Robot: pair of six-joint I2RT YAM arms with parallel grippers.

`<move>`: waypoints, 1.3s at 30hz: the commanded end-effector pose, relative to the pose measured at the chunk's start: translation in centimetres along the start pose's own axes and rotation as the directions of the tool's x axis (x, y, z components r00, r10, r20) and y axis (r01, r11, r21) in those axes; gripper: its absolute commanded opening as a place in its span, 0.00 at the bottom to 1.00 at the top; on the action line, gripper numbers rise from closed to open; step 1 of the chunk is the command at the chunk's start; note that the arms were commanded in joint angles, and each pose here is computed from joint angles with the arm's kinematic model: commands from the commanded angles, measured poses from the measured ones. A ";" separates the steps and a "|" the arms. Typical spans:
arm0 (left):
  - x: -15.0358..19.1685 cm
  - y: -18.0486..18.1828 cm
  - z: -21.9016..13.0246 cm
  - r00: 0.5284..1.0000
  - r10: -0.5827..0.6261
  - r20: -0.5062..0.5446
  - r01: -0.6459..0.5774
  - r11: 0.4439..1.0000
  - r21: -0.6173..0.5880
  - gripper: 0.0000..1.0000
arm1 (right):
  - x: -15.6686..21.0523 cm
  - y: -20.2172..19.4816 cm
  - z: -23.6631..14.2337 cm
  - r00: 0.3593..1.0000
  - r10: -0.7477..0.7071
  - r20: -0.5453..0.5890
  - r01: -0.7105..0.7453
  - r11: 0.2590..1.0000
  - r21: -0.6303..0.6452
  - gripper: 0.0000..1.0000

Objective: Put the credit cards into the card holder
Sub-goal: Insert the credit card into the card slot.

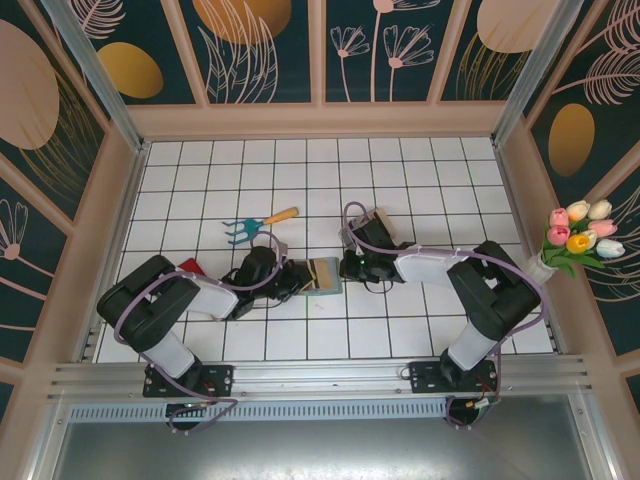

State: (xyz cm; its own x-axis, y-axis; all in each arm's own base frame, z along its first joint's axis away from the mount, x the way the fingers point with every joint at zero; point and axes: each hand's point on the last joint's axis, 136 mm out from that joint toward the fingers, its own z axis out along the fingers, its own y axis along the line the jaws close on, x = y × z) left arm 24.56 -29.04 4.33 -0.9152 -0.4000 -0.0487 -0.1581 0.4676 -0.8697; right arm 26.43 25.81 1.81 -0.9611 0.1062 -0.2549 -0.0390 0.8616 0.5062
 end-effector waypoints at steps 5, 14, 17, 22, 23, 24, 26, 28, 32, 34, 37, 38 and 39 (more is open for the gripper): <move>0.1 -1.0 0.9 1.000 0.024 -0.018 -0.025 1.000 -0.008 0.19 | 2.4 -1.7 1.1 0.997 -0.016 -0.076 0.021 0.998 0.066 0.08; -0.6 1.6 1.2 0.994 0.104 -0.020 -0.106 0.976 -0.190 0.30 | 2.2 -1.8 1.1 0.997 -0.019 -0.073 0.025 0.997 0.079 0.07; -1.1 2.4 0.3 0.990 0.140 0.001 -0.135 0.956 -0.260 0.35 | 2.0 -1.9 1.0 0.998 -0.023 -0.066 0.029 0.995 0.095 0.07; -1.5 1.6 -0.6 0.984 0.174 0.021 -0.162 0.949 -0.269 0.42 | 1.9 -2.2 1.0 0.998 -0.024 -0.063 0.031 0.994 0.107 0.08; -1.6 1.4 -0.6 0.984 0.177 0.025 -0.165 0.950 -0.264 0.42 | 1.9 -2.1 1.0 0.998 -0.023 -0.063 0.029 0.994 0.107 0.07; -1.6 1.4 -0.6 0.984 0.177 0.027 -0.164 0.950 -0.264 0.42 | 2.0 -2.2 1.0 0.998 -0.022 -0.065 0.029 0.994 0.106 0.07; -1.8 1.5 -0.6 0.983 0.178 0.034 -0.162 0.949 -0.271 0.38 | 1.9 -2.1 1.0 0.998 -0.021 -0.064 0.028 0.994 0.104 0.07; -1.9 1.6 -0.4 0.984 0.177 0.036 -0.160 0.947 -0.277 0.34 | 1.9 -2.1 1.0 0.998 -0.020 -0.065 0.026 0.994 0.103 0.07; -2.0 1.7 -0.1 0.983 0.181 0.032 -0.165 0.944 -0.284 0.21 | 1.9 -2.0 1.0 0.998 -0.023 -0.066 0.029 0.994 0.102 0.07; -2.1 1.6 0.2 0.982 0.186 0.027 -0.171 0.944 -0.283 0.18 | 2.0 -1.9 1.1 0.997 -0.024 -0.069 0.030 0.994 0.101 0.07; -2.2 1.5 0.6 0.980 0.196 0.018 -0.183 0.941 -0.284 0.18 | 2.0 -1.9 1.2 0.997 -0.026 -0.074 0.034 0.995 0.098 0.07; -2.2 1.4 0.7 0.980 0.199 0.013 -0.187 0.941 -0.283 0.18 | 2.1 -1.9 1.2 0.997 -0.025 -0.075 0.033 0.995 0.099 0.07; -2.2 1.3 0.9 0.979 0.203 0.010 -0.192 0.941 -0.277 0.18 | 2.0 -1.8 1.2 0.997 -0.027 -0.074 0.034 0.995 0.095 0.07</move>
State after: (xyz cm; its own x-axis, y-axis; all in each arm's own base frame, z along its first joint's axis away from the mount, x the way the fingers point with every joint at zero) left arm 26.38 -27.82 2.96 -0.9188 -0.3326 -0.2125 -0.1025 0.7209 -0.6854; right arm 26.50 26.18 1.83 -0.9597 0.0847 -0.2680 -0.0608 0.8683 0.4923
